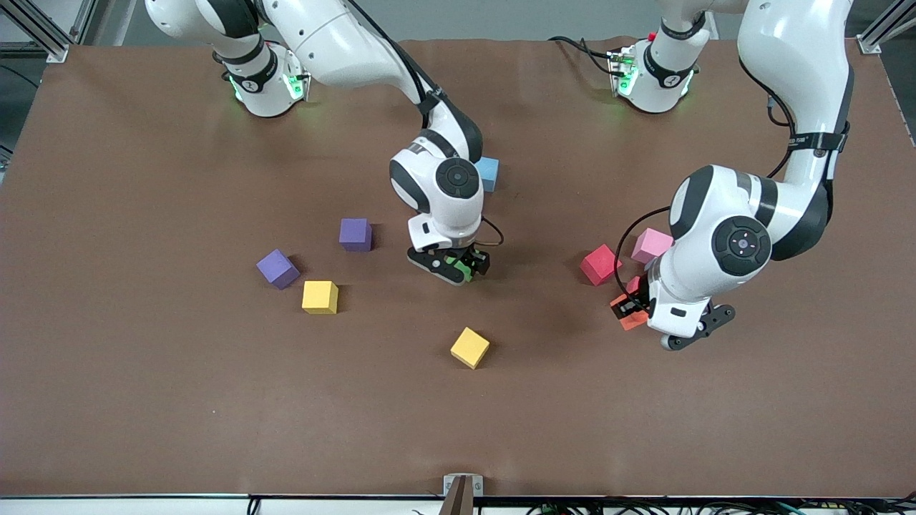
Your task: Arrange 11 blocks into digit 3
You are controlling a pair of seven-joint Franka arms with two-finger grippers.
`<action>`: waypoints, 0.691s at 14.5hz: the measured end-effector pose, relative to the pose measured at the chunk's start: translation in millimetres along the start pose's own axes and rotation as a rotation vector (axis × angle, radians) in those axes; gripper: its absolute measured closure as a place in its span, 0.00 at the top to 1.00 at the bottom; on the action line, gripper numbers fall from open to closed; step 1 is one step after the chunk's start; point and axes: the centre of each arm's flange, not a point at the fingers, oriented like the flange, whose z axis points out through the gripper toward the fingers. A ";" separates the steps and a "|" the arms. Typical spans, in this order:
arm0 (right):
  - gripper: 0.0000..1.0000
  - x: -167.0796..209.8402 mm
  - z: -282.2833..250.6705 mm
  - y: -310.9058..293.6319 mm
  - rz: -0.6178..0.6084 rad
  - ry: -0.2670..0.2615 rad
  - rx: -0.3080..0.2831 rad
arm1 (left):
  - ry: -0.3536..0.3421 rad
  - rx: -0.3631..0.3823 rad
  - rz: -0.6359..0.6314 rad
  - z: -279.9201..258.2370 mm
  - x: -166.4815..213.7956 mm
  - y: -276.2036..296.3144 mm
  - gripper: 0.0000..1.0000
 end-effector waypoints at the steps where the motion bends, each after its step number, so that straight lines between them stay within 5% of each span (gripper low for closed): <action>1: 1.00 -1.1 1.7 -2.5 0.005 0.001 0.002 | 0.000 0.000 0.000 0.0 0.0 0.0 0.59; 5: 0.98 -16.1 12.9 -7.7 0.017 0.001 -0.007 | 0.000 0.000 0.000 0.3 -0.1 0.0 0.59; 10: 0.69 -19.0 16.1 -7.8 0.003 0.004 -0.013 | -0.001 0.001 0.001 0.7 -0.4 0.1 0.59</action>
